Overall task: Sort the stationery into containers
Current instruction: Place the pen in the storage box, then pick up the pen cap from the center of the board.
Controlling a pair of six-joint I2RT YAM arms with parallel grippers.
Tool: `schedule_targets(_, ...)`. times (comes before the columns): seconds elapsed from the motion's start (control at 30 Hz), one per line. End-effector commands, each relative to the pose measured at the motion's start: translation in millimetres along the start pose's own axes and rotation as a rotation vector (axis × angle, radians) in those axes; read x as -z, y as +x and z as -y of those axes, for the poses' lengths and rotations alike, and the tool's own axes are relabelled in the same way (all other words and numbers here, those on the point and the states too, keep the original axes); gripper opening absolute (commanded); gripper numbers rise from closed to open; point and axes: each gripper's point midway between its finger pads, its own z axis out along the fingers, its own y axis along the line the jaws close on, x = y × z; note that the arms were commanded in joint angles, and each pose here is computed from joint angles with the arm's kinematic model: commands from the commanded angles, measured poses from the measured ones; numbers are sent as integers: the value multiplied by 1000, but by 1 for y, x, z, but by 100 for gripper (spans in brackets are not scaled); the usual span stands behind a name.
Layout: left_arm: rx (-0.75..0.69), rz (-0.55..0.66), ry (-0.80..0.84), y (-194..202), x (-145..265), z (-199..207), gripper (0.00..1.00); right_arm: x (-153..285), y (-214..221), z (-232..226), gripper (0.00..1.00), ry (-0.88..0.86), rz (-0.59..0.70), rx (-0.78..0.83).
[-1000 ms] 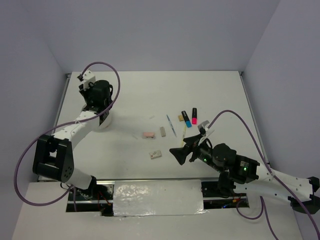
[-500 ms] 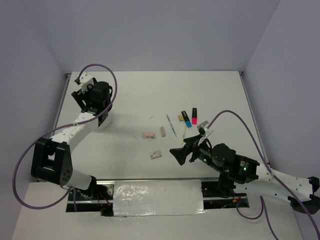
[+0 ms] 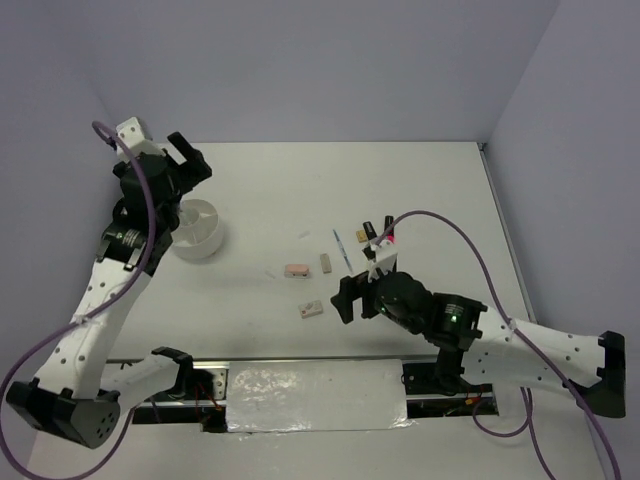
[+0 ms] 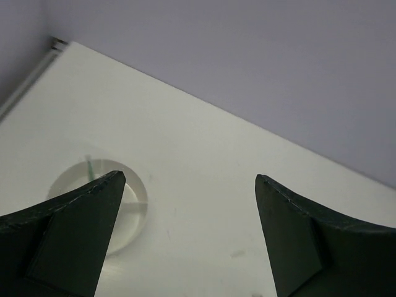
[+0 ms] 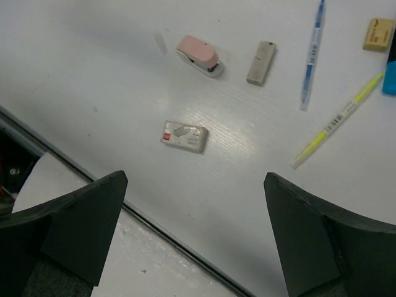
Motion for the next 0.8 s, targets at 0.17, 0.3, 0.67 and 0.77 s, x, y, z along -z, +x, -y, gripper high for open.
schedule_targets(0.17, -234, -465, 360, 119, 79, -5, 99, -21, -6, 23, 100, 152, -125, -49)
schedule_targets(0.3, -265, -510, 238, 158, 83, -48, 99, -33, -17, 34, 100, 165, -166, -50)
schedule_targets(0.67, -232, -557, 275, 171, 95, -37, 99, -40, -20, 42, 96, 196, -197, -30)
schedule_targets(0.77, -206, -590, 262, 178, 93, -35, 99, -38, -12, 45, 95, 201, -209, -40)
